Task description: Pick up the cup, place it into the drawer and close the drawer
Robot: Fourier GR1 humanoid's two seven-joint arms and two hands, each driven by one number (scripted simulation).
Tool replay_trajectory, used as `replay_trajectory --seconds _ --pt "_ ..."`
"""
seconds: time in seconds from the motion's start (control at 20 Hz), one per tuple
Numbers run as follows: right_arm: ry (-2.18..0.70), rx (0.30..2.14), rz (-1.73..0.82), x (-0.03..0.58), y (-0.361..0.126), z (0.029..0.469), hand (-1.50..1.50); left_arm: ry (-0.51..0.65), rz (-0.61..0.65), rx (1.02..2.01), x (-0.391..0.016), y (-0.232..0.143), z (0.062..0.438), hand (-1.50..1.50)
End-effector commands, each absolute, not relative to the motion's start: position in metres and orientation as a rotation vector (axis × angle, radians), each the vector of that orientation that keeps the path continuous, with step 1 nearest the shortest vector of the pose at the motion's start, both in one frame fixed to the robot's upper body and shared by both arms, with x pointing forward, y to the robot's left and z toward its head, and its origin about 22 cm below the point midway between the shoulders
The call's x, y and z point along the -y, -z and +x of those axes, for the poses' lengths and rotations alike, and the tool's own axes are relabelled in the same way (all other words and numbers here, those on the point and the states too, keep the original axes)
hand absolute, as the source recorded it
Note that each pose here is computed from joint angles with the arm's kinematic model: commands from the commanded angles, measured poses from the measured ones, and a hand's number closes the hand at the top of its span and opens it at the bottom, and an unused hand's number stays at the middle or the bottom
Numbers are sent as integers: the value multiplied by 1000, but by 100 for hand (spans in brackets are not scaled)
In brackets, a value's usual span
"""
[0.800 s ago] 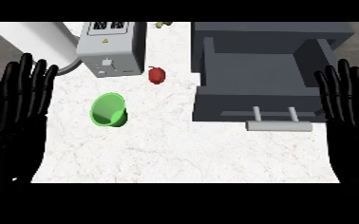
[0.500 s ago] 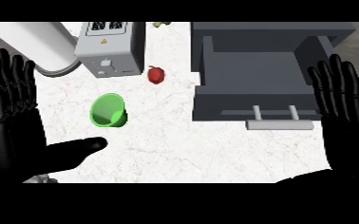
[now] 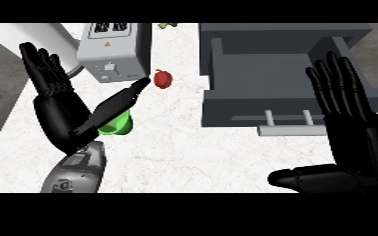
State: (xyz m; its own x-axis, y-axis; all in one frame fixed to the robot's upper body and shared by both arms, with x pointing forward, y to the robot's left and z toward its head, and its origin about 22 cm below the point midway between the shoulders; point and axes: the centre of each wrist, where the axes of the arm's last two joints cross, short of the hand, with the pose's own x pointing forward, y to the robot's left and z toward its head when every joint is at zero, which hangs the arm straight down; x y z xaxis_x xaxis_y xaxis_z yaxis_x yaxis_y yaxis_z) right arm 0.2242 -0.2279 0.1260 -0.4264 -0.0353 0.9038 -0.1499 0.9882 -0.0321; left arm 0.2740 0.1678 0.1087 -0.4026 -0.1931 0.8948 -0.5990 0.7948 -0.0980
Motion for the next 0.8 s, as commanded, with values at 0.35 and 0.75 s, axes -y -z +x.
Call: replay_trajectory --seconds 0.35,0.75 --pt "-121 2002 145 224 -115 220 -150 -552 654 1943 -142 -95 298 -150" --pt "-103 2006 118 246 -126 233 -150 -594 652 1883 -151 -104 312 -150"
